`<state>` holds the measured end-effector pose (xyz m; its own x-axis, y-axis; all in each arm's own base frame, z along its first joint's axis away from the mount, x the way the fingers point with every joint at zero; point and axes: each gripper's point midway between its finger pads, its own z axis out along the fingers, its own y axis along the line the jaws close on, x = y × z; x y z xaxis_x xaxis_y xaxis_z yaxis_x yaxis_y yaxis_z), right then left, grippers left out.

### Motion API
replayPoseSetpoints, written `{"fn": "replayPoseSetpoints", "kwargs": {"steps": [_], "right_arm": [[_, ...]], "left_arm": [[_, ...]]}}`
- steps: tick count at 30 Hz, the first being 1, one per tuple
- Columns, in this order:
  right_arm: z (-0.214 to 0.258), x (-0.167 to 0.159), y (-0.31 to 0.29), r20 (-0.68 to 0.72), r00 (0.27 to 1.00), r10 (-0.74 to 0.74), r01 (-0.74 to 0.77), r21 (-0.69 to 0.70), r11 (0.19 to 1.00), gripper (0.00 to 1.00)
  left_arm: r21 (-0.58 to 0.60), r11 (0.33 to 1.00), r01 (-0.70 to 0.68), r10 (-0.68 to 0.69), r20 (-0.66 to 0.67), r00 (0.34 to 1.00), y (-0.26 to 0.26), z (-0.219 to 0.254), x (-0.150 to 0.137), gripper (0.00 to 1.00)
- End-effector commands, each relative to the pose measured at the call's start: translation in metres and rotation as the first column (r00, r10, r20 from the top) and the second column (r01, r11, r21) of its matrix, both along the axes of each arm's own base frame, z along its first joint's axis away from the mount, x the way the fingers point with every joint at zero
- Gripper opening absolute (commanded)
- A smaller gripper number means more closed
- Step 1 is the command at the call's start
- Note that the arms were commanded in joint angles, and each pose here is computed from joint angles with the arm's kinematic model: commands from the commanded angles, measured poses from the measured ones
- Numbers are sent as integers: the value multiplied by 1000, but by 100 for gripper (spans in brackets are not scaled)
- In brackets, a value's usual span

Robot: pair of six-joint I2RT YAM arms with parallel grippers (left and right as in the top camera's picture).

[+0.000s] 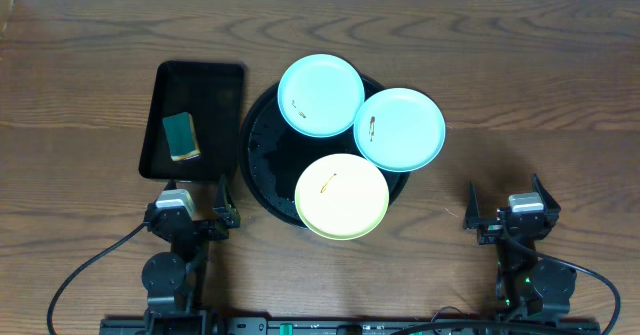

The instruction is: Clean dirty plates on tray and stack at the side

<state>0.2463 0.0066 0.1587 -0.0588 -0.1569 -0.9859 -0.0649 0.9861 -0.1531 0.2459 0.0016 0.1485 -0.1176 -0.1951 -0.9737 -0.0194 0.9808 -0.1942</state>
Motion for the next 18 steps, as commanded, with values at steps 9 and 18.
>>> {"fn": "replayPoseSetpoints", "kwargs": {"steps": [9,18], "right_arm": [[-2,0,3,-6,1000,9,-9,18,1000,99],[-2,0,3,-6,1000,9,-9,18,1000,99]], "left_arm": [[15,1000,10,-9,-48,999,-2,-15,-1,93],[33,999,-30,32,-43,999,6,-13,-1,93]]}}
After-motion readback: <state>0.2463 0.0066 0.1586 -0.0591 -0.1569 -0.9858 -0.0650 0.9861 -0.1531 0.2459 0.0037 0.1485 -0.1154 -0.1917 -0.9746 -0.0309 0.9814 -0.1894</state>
